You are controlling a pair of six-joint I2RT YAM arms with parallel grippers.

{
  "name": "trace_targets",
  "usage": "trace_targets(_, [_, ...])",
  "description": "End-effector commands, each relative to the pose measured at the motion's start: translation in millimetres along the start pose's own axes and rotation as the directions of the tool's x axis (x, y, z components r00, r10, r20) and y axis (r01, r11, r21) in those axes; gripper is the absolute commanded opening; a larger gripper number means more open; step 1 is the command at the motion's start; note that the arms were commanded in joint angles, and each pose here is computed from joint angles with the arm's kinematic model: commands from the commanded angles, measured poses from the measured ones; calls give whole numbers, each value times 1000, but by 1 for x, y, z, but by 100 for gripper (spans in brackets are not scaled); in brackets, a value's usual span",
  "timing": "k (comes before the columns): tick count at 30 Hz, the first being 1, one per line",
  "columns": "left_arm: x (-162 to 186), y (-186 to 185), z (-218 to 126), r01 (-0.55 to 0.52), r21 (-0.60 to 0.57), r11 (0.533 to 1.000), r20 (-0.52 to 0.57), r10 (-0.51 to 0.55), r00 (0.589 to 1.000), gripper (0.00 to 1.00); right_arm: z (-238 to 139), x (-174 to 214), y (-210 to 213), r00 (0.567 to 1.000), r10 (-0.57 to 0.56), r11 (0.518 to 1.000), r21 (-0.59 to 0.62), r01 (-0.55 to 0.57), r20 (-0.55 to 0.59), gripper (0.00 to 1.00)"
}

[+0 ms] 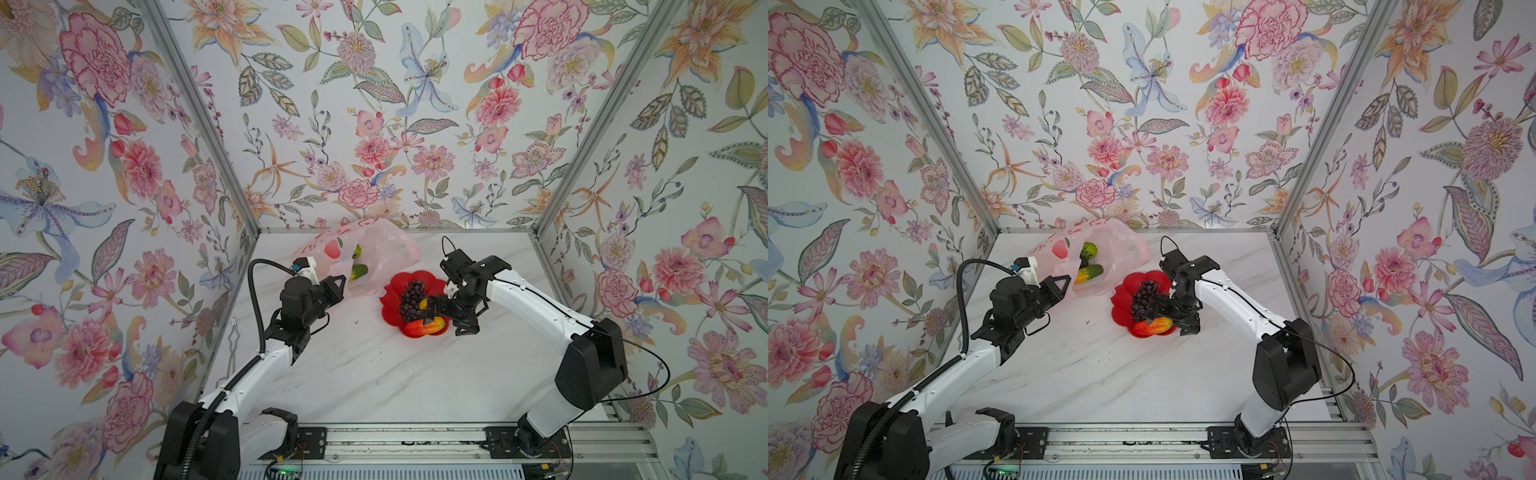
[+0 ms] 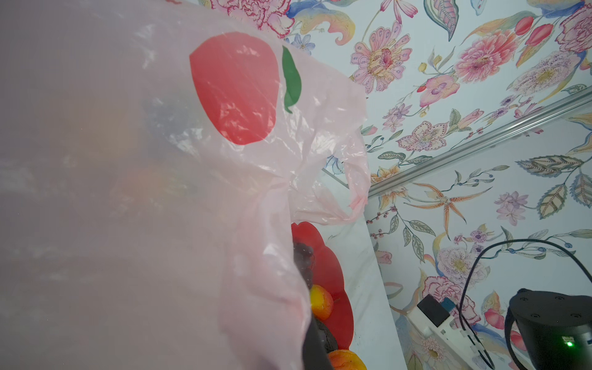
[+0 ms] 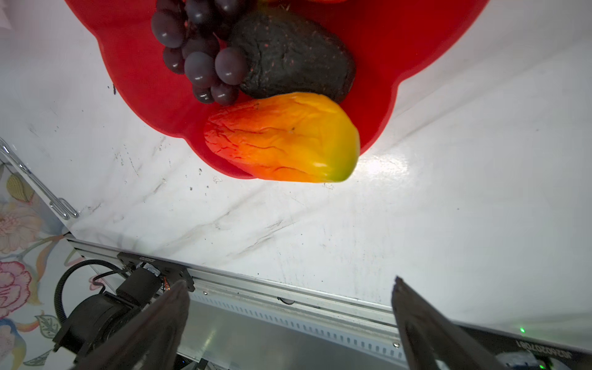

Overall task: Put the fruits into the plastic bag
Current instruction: 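Lower the right gripper toward the red-yellow mango at the plate edge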

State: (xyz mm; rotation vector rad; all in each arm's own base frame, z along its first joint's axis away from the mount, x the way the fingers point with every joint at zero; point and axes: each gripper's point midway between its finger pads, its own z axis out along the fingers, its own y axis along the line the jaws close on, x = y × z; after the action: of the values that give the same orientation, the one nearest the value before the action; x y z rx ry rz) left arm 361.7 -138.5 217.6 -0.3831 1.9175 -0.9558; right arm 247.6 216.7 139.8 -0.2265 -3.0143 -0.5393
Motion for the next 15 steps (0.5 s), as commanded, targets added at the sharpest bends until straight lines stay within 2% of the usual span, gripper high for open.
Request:
trace_targets(1, [-11, -12, -5, -13, 28, 1000, 13, 13, 1000, 0, -3, -5, 5, 996, 85, 991, -109, -81, 27, 98])
trace_targets(8, [-7, -9, -6, -12, 18, 1000, 1, 12, 1000, 0, 7, -1, -8, 985, 171, 968, -192, -163, 26, 92])
trace_targets(15, [-3, -3, -10, -3, 8, 1000, 7, 3, 1000, 0, 15, -3, -16, 981, 192, 961, -211, -179, 40, 89])
